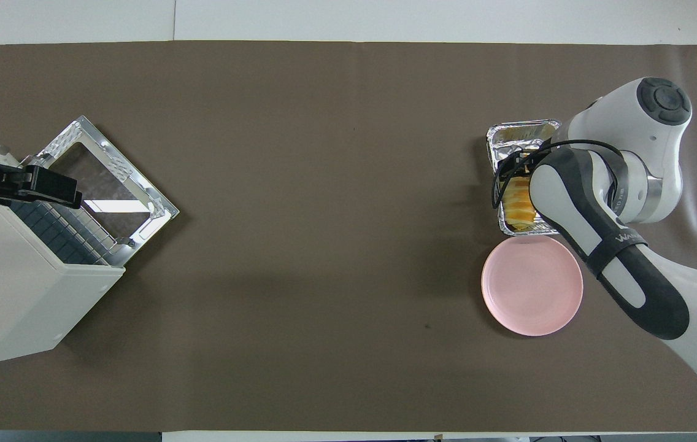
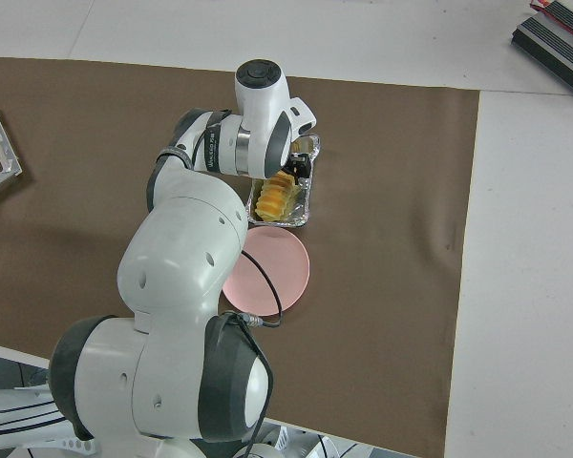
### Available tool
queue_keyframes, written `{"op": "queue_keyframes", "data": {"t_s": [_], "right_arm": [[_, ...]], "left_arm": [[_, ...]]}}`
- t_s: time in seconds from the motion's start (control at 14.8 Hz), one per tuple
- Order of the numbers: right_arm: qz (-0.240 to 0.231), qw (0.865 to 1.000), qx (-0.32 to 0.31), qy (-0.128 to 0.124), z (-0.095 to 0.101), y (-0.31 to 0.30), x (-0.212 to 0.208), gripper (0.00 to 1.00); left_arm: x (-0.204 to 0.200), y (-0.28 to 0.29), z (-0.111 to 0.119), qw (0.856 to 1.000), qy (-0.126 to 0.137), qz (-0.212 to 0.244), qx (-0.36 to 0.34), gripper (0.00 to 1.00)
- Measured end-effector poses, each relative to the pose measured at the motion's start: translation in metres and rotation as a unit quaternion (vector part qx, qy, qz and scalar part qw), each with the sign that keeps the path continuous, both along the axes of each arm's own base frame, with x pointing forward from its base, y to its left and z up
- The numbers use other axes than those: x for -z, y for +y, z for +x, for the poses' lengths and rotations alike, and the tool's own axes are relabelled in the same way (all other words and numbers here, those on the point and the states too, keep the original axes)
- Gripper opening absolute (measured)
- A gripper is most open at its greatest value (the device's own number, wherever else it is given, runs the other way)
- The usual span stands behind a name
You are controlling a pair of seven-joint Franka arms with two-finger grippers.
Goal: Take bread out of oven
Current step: 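Grasp the stack of bread slices in the tray with the right gripper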
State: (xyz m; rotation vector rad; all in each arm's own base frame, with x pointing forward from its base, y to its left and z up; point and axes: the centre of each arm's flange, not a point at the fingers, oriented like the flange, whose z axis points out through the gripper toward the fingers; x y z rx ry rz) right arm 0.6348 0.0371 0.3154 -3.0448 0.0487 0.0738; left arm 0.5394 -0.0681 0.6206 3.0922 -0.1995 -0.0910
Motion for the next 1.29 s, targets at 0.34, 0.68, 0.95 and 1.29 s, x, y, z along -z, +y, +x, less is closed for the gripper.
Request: {"op": "queue_keyframes", "data": {"t_s": [0.34, 0.68, 0.95, 1.29], "right_arm": [[0.000, 1.000, 0.000, 0.002, -0.002, 0.000, 0.002, 0.82], [0.000, 1.000, -0.004, 0.001, -0.002, 0.000, 0.001, 0.30], [0.001, 1.000, -0.023, -0.004, 0.000, -0.003, -0.002, 0.13], [0.004, 0.999, -0.029, 0.014, 0.015, -0.011, -0.060, 0.08]], "left_arm": [[0.000, 0.000, 0.000, 1.000, 0.000, 0.000, 0.000, 1.00], [0.000, 0.000, 0.000, 1.000, 0.000, 0.000, 0.000, 1.00], [0.000, 0.000, 0.000, 1.000, 0.000, 0.000, 0.000, 1.00], [0.000, 0.000, 0.000, 1.000, 0.000, 0.000, 0.000, 1.00]]}}
